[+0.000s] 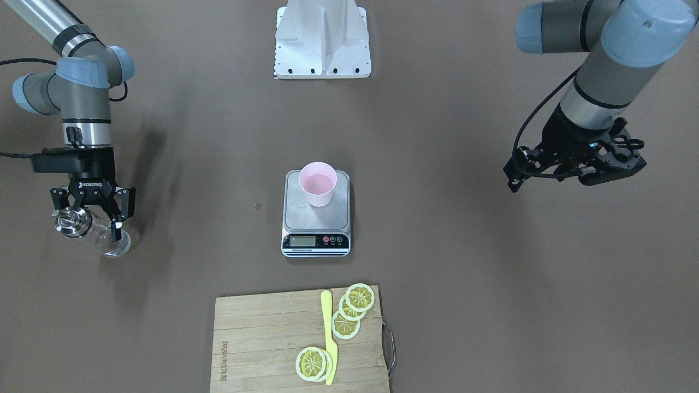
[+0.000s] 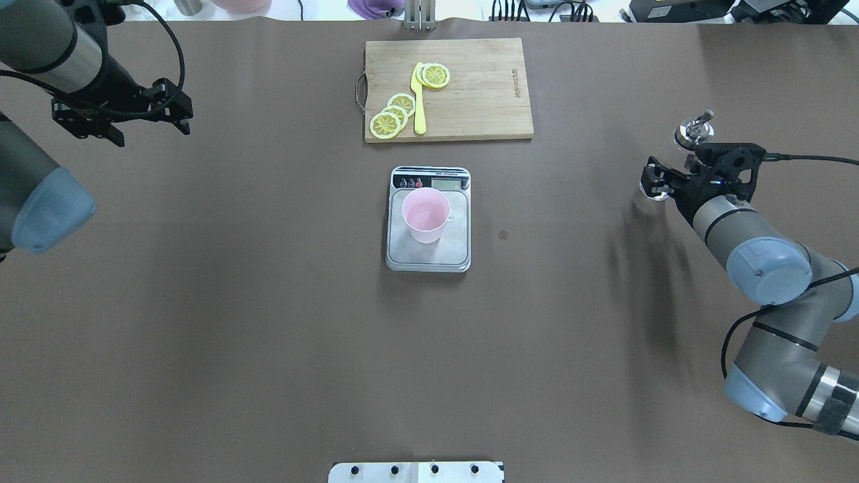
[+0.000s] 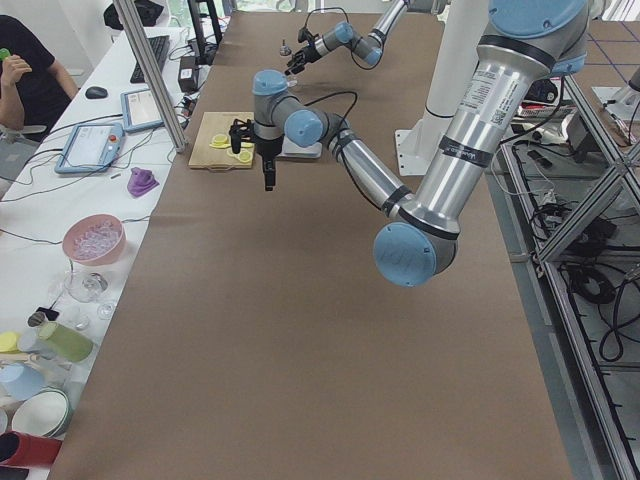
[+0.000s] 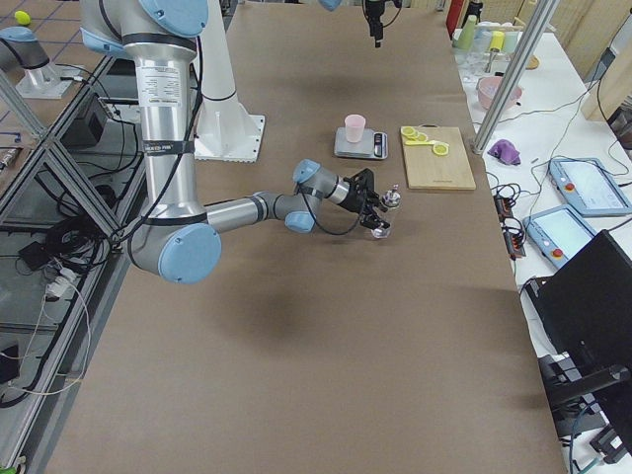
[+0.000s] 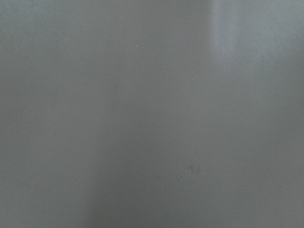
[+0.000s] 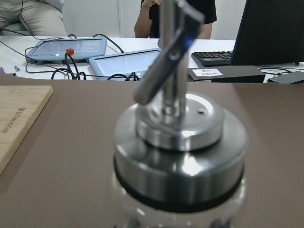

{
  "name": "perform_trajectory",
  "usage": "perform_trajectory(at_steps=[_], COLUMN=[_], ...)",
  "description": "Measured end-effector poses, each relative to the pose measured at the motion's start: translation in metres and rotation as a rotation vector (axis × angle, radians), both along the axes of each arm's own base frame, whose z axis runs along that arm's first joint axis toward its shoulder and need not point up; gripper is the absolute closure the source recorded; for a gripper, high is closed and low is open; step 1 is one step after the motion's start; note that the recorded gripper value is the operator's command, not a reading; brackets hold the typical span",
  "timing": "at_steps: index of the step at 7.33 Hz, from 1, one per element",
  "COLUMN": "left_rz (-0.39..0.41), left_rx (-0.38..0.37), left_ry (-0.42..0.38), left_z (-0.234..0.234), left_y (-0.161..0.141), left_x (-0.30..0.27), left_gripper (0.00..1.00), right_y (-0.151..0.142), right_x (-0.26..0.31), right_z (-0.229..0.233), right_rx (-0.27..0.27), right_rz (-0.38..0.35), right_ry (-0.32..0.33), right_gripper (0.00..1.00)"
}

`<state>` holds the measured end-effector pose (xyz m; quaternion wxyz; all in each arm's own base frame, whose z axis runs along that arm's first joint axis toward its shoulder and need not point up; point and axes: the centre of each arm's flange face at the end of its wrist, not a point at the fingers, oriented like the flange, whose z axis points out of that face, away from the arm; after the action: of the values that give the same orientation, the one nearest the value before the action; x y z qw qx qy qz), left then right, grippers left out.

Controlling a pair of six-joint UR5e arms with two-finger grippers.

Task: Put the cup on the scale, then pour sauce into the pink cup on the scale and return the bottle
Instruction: 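Hold the upright glass bottle raised beside the table edge with the right gripper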

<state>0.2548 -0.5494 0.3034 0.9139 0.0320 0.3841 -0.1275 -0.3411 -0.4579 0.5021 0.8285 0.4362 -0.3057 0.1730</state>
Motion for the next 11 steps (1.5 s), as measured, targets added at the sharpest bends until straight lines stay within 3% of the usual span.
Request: perform_trajectory(at_steps=[1,3,7,10,11], left_rz=[0.001,0.001,0.001,0.001,0.002], left_rx=[-0.001,-0.001,-0.002,-0.006,-0.006], left_ry=[-0.001,-0.001,-0.002,-0.003,-0.003], left_z=[0.0006,0.0009,0.0013,0.0028,0.0029], left_y=[-0.0003,-0.0004,-0.0004,-0.0010,-0.0010], left_x=[0.0002,0.0003,0.0003,0.0015,0.0017], left_gripper=[0.02,0.02,0.02,0.02,0.02], right_y=[-0.0002,-0.0004,0.0002,0.0002,0.0003], right_x=[-0.0012,-0.0023,-0.0017,-0.0019,-0.0019], right_z=[0.0022,0.0051,0.0028,0.0014,0.0008], right_rx=[0.008,0.021,0.026,0.026,0.027], right_rz=[-0.014,-0.034,-0.037,-0.039,-0.039], right_ry=[0.029,0.067,0.069,0.067,0.065], right_gripper=[0.94,0.66,0.16,0.01,0.00])
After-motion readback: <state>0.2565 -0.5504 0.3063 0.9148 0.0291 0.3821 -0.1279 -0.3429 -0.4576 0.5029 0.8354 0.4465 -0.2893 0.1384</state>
